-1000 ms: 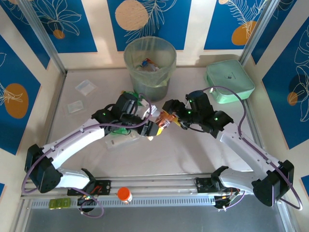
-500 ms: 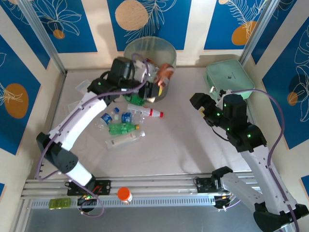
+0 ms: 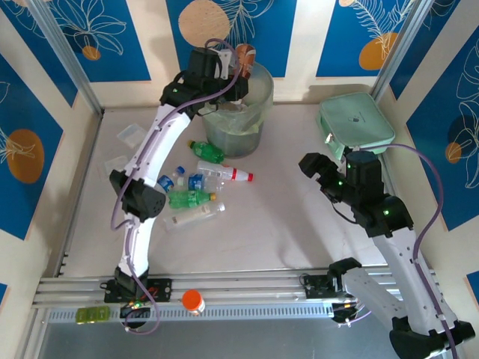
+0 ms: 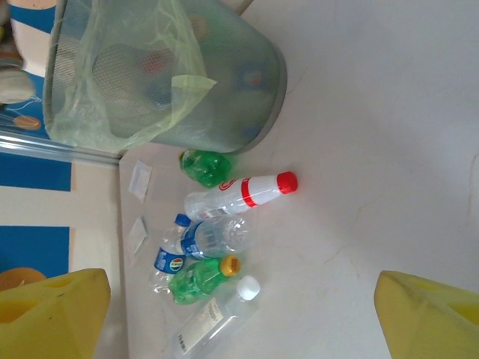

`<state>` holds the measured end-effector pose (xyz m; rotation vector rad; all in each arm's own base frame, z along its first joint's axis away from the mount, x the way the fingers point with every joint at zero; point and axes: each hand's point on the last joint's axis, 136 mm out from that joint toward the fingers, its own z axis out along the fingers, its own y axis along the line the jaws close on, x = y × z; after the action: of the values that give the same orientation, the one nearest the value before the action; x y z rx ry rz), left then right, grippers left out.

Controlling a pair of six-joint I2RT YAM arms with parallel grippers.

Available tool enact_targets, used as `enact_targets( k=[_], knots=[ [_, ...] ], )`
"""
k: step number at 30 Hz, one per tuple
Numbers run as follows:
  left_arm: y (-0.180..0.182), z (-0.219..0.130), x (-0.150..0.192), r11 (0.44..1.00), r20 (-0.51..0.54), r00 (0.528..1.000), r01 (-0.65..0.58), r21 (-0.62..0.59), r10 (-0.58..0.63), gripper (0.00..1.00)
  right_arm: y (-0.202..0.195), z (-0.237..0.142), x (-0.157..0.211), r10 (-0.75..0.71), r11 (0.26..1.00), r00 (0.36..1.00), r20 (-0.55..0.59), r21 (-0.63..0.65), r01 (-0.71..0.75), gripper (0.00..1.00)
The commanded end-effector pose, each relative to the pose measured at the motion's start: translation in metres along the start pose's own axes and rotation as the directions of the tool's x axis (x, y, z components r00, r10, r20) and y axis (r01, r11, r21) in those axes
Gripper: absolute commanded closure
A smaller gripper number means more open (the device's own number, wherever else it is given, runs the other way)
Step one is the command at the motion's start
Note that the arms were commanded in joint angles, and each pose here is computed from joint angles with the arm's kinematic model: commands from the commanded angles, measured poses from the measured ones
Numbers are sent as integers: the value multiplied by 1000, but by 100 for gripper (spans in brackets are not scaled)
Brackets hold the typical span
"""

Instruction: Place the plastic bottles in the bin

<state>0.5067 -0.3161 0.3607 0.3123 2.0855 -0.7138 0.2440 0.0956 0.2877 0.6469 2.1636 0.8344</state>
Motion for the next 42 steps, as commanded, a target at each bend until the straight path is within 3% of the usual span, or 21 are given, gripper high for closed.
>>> enact_targets(
  k=[1, 10, 17, 23, 25, 28, 30, 42],
  knots=[
    [13, 7, -21, 998, 83, 995, -59, -39, 62, 71, -10, -6, -3, -55, 997, 998, 23, 47, 54, 9],
    [46, 46, -5, 998, 55, 998, -38, -46, 41, 69, -20, -3, 0, -56, 996, 998, 21, 71, 54, 9],
    [44, 63, 11, 1000, 13, 1000, 13, 16, -13, 63, -23, -1, -2, -71, 994, 997, 30, 85, 68, 9],
    [36, 69, 18, 996, -12, 998, 62, 71, -61, 50, -25, 3, -2, -64, 994, 998, 29, 87, 61, 9],
    [36, 70, 18, 994, -15, 997, 73, 77, -72, 41, -27, 4, -1, -63, 994, 998, 27, 92, 60, 9],
    [35, 67, 16, 994, -9, 997, 79, 73, -78, 26, -28, 3, -1, -65, 993, 997, 29, 98, 61, 9],
    [33, 64, 12, 994, 0, 997, 79, 79, -80, 22, -28, 2, -2, -66, 993, 997, 34, 96, 62, 9],
    [-1, 9, -27, 991, 84, 996, 19, 135, -31, 21, -20, -2, -3, -75, 995, 997, 30, 71, 73, 10]
  ],
)
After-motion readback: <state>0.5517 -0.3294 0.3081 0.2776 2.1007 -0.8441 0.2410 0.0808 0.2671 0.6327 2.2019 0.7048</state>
